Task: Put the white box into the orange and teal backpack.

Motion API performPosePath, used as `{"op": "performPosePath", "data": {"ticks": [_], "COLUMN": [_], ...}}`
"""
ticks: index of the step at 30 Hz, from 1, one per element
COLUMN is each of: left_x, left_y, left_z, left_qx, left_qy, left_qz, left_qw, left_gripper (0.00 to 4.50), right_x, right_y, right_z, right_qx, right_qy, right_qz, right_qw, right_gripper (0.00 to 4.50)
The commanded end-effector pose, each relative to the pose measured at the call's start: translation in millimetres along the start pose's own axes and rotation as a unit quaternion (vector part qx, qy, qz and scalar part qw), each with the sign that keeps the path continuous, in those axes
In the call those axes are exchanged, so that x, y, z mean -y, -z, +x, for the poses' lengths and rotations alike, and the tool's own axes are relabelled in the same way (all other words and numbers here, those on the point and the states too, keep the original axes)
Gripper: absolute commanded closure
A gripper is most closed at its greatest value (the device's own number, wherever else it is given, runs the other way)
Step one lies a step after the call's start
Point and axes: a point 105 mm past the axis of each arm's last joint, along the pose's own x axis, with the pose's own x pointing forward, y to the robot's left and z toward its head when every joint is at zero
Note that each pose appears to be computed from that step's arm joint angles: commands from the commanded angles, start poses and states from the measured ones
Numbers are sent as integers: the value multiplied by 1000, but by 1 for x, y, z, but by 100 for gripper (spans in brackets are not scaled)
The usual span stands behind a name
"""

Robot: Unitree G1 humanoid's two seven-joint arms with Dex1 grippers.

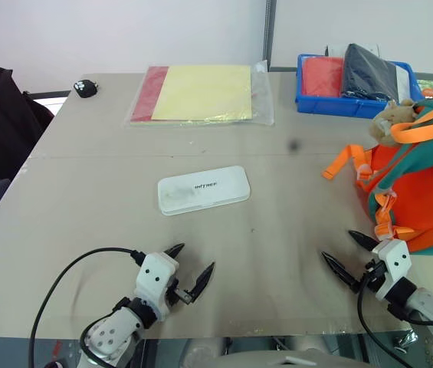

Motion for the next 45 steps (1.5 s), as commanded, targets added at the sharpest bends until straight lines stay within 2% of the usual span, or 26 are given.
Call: {"op": "performPosePath", "data": {"ticks": [1,27,30,37,38,39,40,43,44,45], "left_x": [0,-1,-7,1,2,2,1,3,5,5], "left_y": [1,-5,-7,-10,-10,-11,-11,-13,-12,-12], "left_z": [-5,-2,-3,-4,-3,-4,-4,-5,-5,-5], "left_qx": [0,17,24,34,35,36,39,39,35,35], "left_qy": [2,-2,-20,2,3,4,1,9,16,17], "left_qz": [-9,-34,-37,-40,-40,-40,-47,-59,-54,-48], "left_qw": [1000,999,999,999,999,999,998,997,998,998], "left_gripper": [0,0,0,0,0,0,49,178,117,108], "right_x": [2,-3,-3,-4,-2,-1,-4,-6,-6,-5], "right_y": [-2,-7,-9,-9,-7,-6,-10,-14,-13,-13], "right_z": [0,5,5,7,8,7,6,6,6,6], "right_qx": [3,22,29,27,20,16,28,38,36,36], "right_qy": [-7,-8,-9,-11,-5,-1,-12,-23,-22,-19], "right_qz": [-7,2,5,1,-1,-3,28,24,19,19], "right_qw": [1000,1000,1000,1000,1000,1000,999,999,999,999], "right_gripper": [7,7,88,418,446,446,450,357,322,258]}}
